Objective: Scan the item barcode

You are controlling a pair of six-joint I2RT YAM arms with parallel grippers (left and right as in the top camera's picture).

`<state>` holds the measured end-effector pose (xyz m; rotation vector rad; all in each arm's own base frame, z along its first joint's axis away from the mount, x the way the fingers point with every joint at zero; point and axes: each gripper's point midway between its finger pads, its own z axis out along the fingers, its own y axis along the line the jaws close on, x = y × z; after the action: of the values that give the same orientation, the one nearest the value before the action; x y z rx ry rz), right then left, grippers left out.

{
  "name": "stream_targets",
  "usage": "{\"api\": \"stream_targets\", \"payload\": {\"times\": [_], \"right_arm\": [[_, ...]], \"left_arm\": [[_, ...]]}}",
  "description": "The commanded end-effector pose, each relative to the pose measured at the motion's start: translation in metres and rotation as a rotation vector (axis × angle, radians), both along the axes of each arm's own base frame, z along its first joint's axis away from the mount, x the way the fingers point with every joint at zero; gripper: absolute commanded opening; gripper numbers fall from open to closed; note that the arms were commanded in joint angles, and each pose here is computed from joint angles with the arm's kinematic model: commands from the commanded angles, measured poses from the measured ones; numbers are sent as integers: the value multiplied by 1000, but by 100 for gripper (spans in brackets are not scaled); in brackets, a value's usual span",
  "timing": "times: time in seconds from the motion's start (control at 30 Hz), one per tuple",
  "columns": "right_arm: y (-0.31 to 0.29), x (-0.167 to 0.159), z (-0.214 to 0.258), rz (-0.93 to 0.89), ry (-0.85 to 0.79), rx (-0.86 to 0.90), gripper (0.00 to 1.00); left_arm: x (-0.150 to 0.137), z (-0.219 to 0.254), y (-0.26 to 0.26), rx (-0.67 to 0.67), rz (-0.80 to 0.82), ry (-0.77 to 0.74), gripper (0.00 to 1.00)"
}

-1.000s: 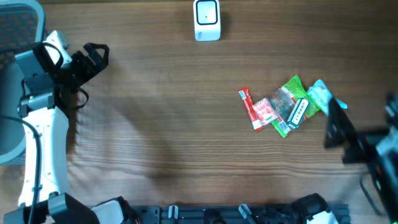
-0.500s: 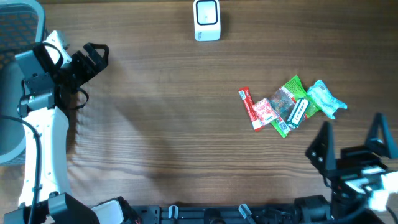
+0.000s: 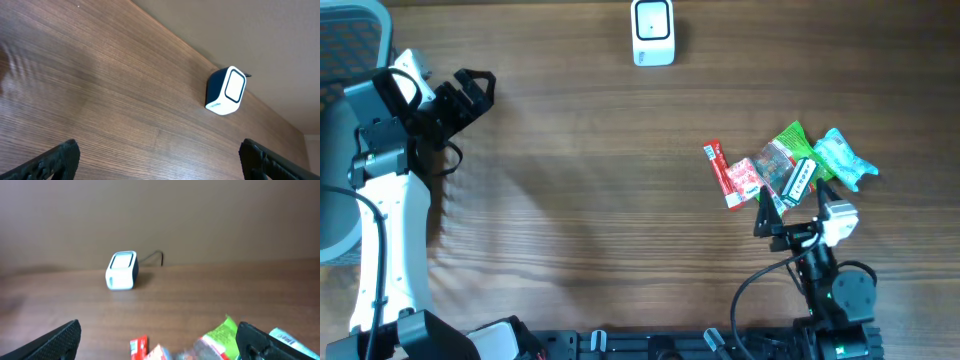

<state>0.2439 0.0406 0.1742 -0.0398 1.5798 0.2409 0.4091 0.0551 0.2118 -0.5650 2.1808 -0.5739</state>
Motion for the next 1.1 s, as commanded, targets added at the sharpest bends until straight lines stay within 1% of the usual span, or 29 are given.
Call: {"api": "stream_targets", "payload": {"times": [0.0, 0.13, 0.87, 0.93, 1.03, 1.07], "right_arm": [[4, -1, 2, 28, -32, -105, 100], [-8, 1, 2, -23, -32, -123, 100], [-8, 1, 2, -22, -31, -123, 100], [-8, 1, 2, -22, -31, -123, 100], [-8, 1, 2, -22, -31, -123, 100], [-8, 1, 2, -22, -31, -123, 100]], "left_arm": [[1, 2, 1, 13, -8, -9, 100], [1, 2, 1, 13, -8, -9, 100], [0, 3, 1, 14, -8, -11, 100], [-9, 19, -2, 22, -8, -36, 100], [-40, 67, -13, 56, -8, -135, 100], [-55, 91, -18, 76, -7, -194, 100]]}}
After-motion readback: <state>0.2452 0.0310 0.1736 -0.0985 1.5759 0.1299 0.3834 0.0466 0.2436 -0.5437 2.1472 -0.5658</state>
